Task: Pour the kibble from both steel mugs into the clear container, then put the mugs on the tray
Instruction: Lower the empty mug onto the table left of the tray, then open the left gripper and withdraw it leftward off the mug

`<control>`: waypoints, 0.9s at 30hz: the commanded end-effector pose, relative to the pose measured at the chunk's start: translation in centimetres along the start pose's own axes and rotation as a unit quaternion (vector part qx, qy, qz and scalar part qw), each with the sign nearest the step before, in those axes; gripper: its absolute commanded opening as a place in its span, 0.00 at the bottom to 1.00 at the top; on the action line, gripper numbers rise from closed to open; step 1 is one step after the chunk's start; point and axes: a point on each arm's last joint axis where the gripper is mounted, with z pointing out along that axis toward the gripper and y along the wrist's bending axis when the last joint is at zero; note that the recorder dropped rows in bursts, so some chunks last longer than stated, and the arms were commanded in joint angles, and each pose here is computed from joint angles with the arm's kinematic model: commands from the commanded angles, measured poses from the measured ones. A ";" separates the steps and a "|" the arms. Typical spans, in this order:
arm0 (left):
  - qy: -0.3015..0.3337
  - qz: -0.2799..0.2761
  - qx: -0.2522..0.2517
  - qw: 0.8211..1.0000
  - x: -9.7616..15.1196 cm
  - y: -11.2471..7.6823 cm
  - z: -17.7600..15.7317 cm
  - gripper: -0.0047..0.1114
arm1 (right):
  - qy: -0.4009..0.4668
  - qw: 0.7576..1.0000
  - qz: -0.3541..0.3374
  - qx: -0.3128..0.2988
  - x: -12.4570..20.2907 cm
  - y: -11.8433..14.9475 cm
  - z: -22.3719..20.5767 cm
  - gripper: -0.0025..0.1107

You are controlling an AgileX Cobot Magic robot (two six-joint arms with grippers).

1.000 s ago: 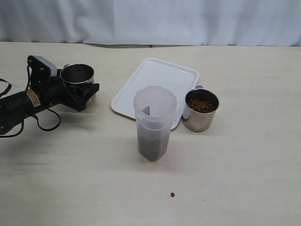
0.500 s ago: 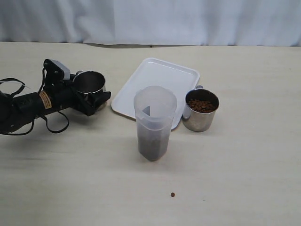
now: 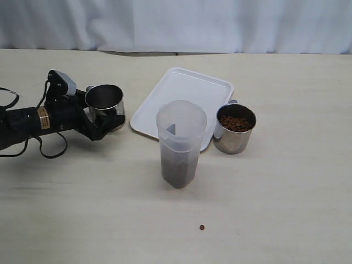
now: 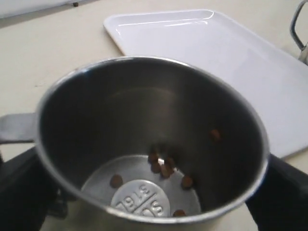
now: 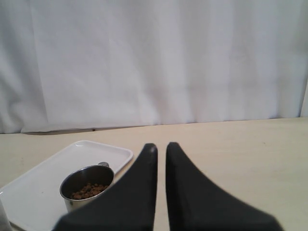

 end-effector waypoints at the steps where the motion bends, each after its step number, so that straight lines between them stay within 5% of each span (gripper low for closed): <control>1: -0.001 -0.042 0.007 0.999 -0.3 1.2 -1.8 0.64 | -0.006 1.000 0.001 0.003 0.0 0.0 0.0 0.07; 10: -0.036 -0.076 0.079 0.993 0.1 2.2 -5.4 0.64 | -0.006 1.000 0.001 0.003 0.0 0.0 0.0 0.07; 15: -0.024 -0.085 0.078 0.993 0.8 3.0 -7.0 0.64 | -0.006 1.000 0.001 0.003 0.0 0.0 0.0 0.07; 21: -0.021 -0.251 0.058 0.966 1.1 4.1 -8.5 0.63 | -0.006 1.000 0.001 0.003 0.0 0.0 0.0 0.07; 27: -0.028 -0.333 0.043 0.941 -0.8 4.8 -10.5 0.19 | -0.006 1.000 0.001 0.003 0.0 0.0 0.0 0.07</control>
